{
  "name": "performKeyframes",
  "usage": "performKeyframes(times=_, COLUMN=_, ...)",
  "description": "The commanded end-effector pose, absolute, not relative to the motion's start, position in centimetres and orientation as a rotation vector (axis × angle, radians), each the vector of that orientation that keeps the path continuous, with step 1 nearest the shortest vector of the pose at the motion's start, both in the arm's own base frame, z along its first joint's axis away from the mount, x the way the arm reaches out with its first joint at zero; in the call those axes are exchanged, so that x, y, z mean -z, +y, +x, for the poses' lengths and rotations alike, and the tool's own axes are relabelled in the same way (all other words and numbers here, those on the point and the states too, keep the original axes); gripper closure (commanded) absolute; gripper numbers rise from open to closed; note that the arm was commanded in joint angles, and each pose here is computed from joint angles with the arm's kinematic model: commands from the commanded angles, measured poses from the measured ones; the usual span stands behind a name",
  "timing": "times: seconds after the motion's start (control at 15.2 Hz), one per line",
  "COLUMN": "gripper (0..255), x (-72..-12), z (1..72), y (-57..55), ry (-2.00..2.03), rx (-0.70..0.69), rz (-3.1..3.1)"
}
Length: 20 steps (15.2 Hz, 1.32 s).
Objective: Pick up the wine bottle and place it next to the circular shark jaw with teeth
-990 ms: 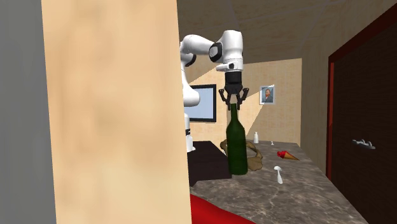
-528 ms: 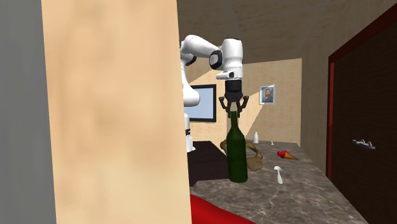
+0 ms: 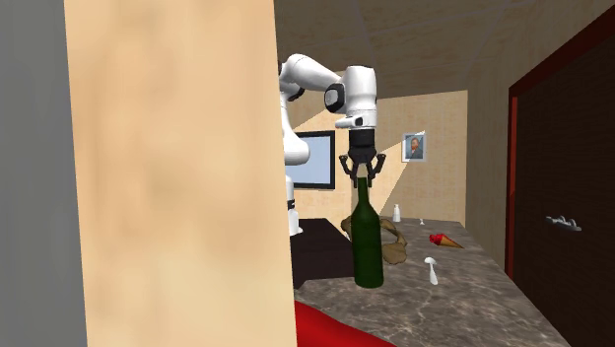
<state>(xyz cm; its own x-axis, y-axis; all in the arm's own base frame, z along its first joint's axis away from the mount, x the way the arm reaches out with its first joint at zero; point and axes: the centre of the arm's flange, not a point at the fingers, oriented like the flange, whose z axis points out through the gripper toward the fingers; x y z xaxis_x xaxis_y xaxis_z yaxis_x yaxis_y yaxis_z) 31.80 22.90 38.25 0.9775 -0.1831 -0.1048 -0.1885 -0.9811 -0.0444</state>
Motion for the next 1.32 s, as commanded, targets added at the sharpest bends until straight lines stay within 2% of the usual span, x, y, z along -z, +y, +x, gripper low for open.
performKeyframes(times=0.0, gripper=255, x=-38.2, z=31.8, y=22.9, ry=0.289, rx=-0.154, rz=-3.07)
performKeyframes(times=0.07, gripper=255, x=-38.2, z=31.8, y=22.9, ry=0.289, rx=-0.154, rz=-3.07)
performKeyframes(times=0.13, gripper=0, x=-38.3, z=31.8, y=22.9, ry=0.289, rx=-0.154, rz=-3.07)
performKeyframes(times=0.46, gripper=0, x=-38.3, z=31.8, y=22.9, ry=0.289, rx=-0.154, rz=-3.07)
performKeyframes(times=0.73, gripper=0, x=-43.2, z=32.3, y=22.6, ry=0.289, rx=-0.154, rz=-3.07)
performKeyframes(times=1.25, gripper=0, x=-43.2, z=32.3, y=22.6, ry=0.289, rx=-0.154, rz=-3.07)
